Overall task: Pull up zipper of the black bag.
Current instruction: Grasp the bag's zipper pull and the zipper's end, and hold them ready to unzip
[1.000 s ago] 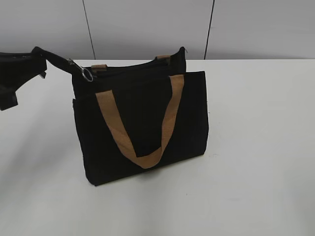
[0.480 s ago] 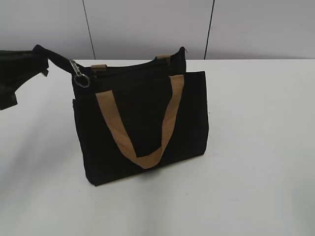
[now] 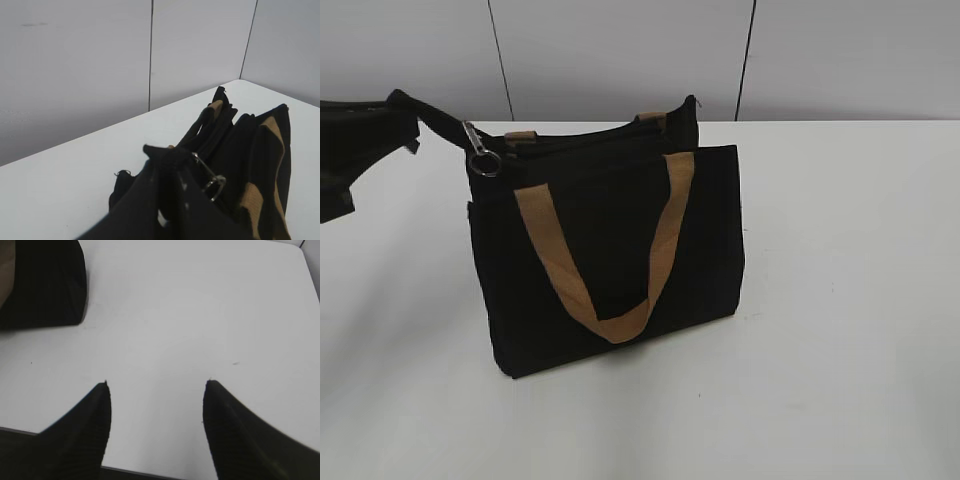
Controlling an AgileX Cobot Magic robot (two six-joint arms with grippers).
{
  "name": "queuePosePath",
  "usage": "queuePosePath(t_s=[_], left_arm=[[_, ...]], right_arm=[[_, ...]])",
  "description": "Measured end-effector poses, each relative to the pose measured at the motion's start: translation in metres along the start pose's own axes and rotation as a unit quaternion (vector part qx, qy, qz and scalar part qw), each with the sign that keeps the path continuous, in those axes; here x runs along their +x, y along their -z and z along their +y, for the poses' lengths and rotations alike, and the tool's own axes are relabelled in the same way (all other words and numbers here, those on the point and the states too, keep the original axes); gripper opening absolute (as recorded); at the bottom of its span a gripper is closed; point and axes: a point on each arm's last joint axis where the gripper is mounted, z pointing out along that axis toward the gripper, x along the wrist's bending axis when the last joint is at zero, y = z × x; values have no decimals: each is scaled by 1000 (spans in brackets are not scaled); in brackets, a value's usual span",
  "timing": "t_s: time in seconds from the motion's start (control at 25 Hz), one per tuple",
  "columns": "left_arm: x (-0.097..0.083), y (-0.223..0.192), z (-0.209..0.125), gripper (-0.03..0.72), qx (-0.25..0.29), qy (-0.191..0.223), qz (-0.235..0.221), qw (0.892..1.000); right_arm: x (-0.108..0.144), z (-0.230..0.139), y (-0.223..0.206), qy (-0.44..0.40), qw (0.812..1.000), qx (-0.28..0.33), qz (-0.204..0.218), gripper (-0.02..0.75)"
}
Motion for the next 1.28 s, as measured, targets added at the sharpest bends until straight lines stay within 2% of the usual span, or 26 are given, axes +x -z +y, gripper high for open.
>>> queuePosePath(t_s=[0.08,0.44,0.64,0.92,1.08,1.28], left_arm=[[0,0,0,24,0,0,0,1000],[0,0,0,23,0,0,0,1000],[0,0,0,23,0,1,0,1000],[0,0,0,23,0,1,0,1000],[0,0,0,23,0,1,0,1000],[0,0,0,23,0,1,0,1000]], right_arm=[[0,5,2,-1,1000,-5,2,456],[-8,63,-21,-49,997,21,60,456],[-16,91,-46,-38,995,33,87,456],[-24,133,-81,20,992,-8,123,456],[-14,148,-117,34,982,5,186,454],[25,155,-162,78,962,24,261,451]])
